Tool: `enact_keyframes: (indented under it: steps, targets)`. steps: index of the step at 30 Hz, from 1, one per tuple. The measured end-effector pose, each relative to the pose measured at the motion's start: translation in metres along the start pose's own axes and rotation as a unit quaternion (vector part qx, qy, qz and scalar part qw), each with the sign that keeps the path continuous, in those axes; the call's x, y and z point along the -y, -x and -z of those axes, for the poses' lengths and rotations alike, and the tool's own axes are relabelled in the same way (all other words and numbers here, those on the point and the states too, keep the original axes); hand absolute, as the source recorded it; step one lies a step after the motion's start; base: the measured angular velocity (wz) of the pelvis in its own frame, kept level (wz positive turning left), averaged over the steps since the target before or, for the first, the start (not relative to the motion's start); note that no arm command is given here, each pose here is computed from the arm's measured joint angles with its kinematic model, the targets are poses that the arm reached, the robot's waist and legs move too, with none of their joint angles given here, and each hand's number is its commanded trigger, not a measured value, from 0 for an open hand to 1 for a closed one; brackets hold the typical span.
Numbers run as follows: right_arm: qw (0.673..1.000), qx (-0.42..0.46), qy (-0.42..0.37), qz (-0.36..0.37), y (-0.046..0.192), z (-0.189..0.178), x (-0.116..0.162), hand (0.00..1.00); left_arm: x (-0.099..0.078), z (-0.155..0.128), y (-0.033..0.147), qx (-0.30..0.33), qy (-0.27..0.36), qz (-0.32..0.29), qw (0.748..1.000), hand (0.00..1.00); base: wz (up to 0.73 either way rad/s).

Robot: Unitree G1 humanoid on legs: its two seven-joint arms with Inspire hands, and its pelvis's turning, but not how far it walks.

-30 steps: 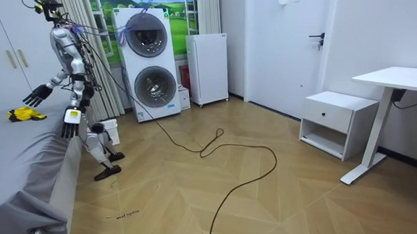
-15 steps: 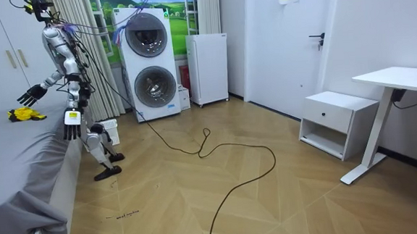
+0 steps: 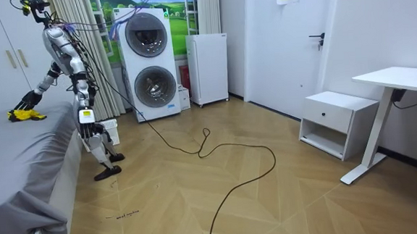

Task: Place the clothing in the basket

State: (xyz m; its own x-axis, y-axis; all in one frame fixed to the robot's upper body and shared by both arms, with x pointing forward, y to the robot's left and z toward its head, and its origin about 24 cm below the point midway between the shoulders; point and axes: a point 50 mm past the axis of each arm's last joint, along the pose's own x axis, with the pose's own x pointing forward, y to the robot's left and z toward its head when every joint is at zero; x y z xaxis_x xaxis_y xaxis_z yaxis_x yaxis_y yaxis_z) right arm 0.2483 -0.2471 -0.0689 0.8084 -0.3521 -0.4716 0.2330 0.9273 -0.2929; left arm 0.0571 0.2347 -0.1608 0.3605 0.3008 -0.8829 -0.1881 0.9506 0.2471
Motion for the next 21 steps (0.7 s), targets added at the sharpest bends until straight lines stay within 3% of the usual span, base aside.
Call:
enact_keyframes:
  steps: [5, 6, 7, 8, 14, 21]
  targets:
    - [0.997, -0.012, 0.060, 0.042, -0.006, 0.002, 0.016, 0.00, 0.002, -0.010, -0.003, 0.009, -0.001, 0.005, 1.000, 0.00, 0.13]
    - [0.997, -0.014, 0.065, 0.051, -0.006, 0.002, 0.019, 0.51, 0.002, -0.011, -0.003, 0.010, -0.001, 0.006, 1.000, 0.00, 0.27]
    - [0.995, -0.021, 0.073, 0.066, -0.008, 0.003, 0.025, 0.94, 0.002, -0.013, -0.004, 0.011, -0.002, 0.006, 1.000, 0.00, 0.35]
    - [0.993, -0.028, 0.083, 0.082, -0.009, 0.003, 0.031, 1.00, 0.003, -0.016, -0.004, 0.012, -0.005, 0.009, 1.000, 0.00, 0.31]
    - [0.982, -0.031, 0.077, 0.171, -0.017, -0.014, 0.065, 1.00, 0.008, -0.022, -0.006, 0.010, -0.016, 0.021, 1.000, 0.00, 0.10]
    - [0.973, -0.056, 0.059, 0.214, -0.019, -0.020, 0.093, 1.00, 0.000, -0.029, -0.008, 0.010, -0.033, 0.019, 0.999, 0.00, 0.05]
